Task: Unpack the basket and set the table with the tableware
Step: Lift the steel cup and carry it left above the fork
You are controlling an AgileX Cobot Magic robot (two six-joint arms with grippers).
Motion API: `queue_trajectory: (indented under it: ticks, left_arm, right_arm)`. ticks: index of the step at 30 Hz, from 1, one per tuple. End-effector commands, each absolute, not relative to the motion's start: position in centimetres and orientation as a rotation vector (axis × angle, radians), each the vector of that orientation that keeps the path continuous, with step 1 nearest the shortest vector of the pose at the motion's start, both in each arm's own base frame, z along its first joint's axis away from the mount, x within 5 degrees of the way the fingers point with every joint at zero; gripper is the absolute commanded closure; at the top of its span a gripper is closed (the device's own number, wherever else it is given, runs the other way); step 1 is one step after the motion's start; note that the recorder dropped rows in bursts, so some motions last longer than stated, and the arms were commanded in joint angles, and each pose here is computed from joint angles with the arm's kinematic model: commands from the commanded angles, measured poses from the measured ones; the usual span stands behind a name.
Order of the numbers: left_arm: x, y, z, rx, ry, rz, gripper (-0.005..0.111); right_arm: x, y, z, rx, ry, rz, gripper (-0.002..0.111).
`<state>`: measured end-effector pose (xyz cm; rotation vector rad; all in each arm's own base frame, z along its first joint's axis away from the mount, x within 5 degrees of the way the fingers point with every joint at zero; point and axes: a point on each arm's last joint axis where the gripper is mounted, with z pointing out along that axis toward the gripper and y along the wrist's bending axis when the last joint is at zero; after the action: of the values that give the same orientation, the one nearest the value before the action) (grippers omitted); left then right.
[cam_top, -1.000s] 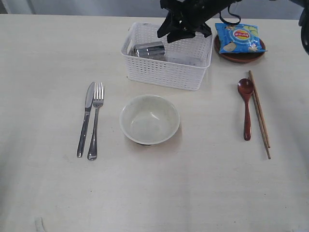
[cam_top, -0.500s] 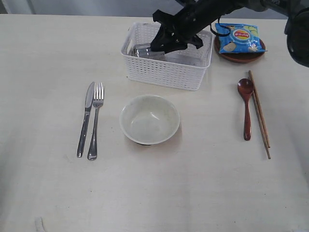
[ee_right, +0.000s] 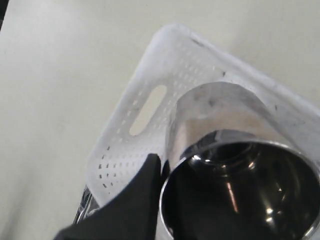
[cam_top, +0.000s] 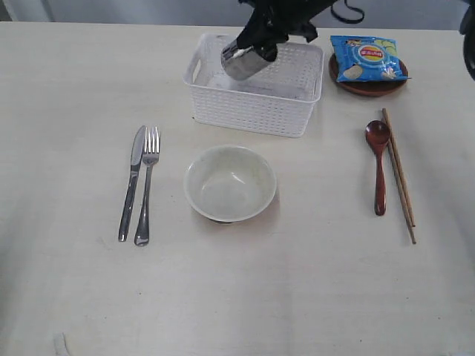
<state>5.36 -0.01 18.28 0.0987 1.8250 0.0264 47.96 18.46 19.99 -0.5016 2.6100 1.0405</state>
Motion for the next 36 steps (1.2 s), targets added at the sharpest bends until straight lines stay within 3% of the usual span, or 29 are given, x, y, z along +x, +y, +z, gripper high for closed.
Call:
queue_trajectory:
  ticks: [1, 7, 14, 25, 30, 36]
  left_arm:
    - [5.4, -0.1, 18.2, 0.098, 1.823, 0.016, 0.107]
    - [5.4, -0.1, 18.2, 0.098, 1.823, 0.016, 0.107]
    - [5.4, -0.1, 18.2, 0.098, 1.823, 0.016, 0.107]
    - [5.4, -0.1, 18.2, 0.098, 1.823, 0.016, 0.107]
    - [5.4, -0.1, 18.2, 0.098, 1.823, 0.016, 0.107]
    - [5.4, -0.1, 18.2, 0.098, 1.823, 0.016, 0.107]
  right_arm:
    - [46.7, 18.1, 25.6, -0.592, 2.5, 1.028, 0.109]
    - [43.6, 20.6, 30.0, -0.779, 2.439, 0.93, 0.109]
    - [38.8, 26.3, 31.3, -0.979, 2.501, 0.661, 0.109]
    - [31.9, 35.6, 30.8, -1.088, 2.431, 0.261, 0.109]
    - [32.2, 38.3, 29.9, -1.094, 2.401, 0.274, 0.109]
    - [34.1, 40.3, 26.0, -1.068, 2.415, 0.26, 0.109]
